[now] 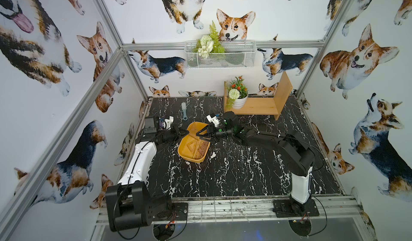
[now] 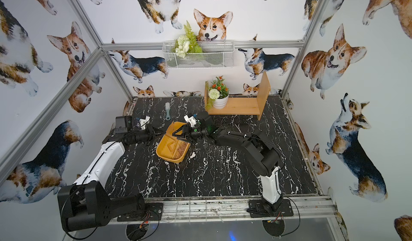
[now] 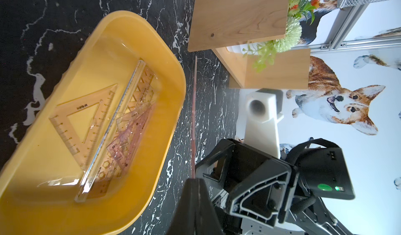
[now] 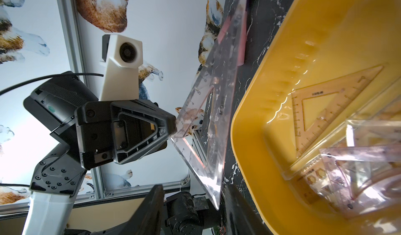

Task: Put the scattered rulers into the storage box
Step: Place the ruler in the storage box.

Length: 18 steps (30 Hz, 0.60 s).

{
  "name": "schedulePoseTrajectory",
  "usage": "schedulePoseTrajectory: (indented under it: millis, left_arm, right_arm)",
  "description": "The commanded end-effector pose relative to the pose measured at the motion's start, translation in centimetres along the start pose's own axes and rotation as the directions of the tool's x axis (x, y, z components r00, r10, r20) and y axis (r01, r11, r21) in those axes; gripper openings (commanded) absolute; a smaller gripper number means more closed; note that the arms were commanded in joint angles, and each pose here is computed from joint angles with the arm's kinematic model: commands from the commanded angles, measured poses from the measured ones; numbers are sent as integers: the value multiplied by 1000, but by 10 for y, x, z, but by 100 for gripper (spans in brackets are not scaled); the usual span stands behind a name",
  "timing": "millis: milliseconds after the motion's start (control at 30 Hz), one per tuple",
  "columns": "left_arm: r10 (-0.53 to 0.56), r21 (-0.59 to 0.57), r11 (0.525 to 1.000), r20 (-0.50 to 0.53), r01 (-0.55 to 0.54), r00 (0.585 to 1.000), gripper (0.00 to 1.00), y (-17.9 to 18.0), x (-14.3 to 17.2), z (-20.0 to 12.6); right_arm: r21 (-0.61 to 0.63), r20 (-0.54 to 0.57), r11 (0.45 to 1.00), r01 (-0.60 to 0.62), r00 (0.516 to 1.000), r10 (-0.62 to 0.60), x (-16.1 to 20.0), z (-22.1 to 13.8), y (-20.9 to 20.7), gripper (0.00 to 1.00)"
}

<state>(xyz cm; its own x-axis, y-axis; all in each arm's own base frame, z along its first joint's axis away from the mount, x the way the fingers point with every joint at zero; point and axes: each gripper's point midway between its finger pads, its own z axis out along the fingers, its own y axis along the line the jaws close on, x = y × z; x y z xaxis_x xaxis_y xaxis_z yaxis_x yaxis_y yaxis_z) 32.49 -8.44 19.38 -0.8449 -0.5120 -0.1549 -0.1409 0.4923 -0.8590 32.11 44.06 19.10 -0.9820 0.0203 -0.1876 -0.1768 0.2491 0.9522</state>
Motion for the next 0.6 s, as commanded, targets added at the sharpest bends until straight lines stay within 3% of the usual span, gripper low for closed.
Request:
schedulePoseTrajectory:
  millis: [0,367,567]
  left_arm:
    - [18,23,1000,-5,-18,1000,0,-7,1,-4]
    - [-16,112,993,-62,23,998,0,-15,15,-3]
    - [-25,129,991,-68,34,997,0,-16,18,-3]
  right_arm:
    - [-5,9,1000,24,1000,-24,-1,-5,3,50]
    - [-143,-45,990,13,999,-20,6,11,27,43]
    - [-217,-56,976,-31,998,19,10,11,32,16]
